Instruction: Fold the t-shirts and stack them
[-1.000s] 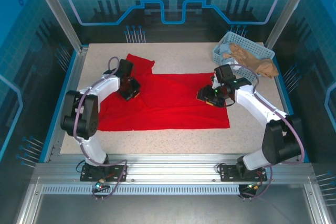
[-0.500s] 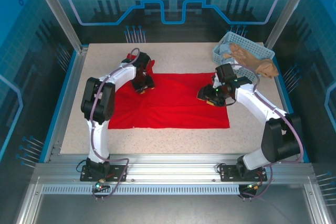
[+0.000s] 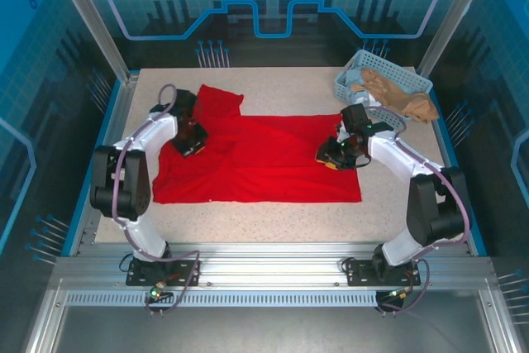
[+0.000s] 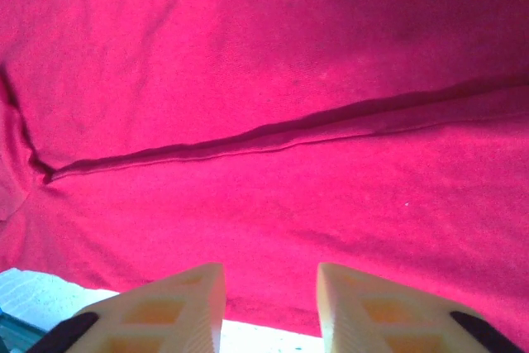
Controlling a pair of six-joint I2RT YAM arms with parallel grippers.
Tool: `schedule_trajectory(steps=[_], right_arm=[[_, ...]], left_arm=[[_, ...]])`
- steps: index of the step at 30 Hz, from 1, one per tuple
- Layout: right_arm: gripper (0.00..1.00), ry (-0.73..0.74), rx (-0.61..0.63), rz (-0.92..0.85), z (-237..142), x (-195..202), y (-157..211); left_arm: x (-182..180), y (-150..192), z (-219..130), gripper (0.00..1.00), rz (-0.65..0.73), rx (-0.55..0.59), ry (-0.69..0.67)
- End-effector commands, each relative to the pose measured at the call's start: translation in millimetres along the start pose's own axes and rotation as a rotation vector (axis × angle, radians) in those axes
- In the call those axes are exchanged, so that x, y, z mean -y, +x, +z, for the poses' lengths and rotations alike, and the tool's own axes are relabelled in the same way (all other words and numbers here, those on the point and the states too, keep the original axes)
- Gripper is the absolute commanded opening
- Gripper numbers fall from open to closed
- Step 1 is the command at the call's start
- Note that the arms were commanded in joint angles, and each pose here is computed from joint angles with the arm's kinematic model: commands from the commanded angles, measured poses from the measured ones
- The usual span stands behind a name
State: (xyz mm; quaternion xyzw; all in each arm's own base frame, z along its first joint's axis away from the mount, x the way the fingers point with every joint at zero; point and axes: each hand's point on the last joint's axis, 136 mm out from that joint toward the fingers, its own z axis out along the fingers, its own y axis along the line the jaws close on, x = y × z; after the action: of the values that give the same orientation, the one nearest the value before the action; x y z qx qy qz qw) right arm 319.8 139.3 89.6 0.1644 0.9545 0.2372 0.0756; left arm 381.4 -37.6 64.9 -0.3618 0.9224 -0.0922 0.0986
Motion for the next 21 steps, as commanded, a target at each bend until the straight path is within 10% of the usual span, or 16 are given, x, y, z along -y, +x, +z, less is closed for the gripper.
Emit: schedule_trajectory(steps=[1,12,21], right_arm=[[0.33,-0.013,-0.015,0.026,6,5,-6],[0.33,0.016,-0.004,0.025,-3,10,-2],[0.35,0.045,0.013,0.05,-5,26,-3]], left_arm=[[-5,-15,26,0.04,-0.078,-0.047,0.007],[28,-92,59,0.04,-0.051,-0.033,0.028],[-1,-67,-10,0.21,-0.063,0.076,-0.027]])
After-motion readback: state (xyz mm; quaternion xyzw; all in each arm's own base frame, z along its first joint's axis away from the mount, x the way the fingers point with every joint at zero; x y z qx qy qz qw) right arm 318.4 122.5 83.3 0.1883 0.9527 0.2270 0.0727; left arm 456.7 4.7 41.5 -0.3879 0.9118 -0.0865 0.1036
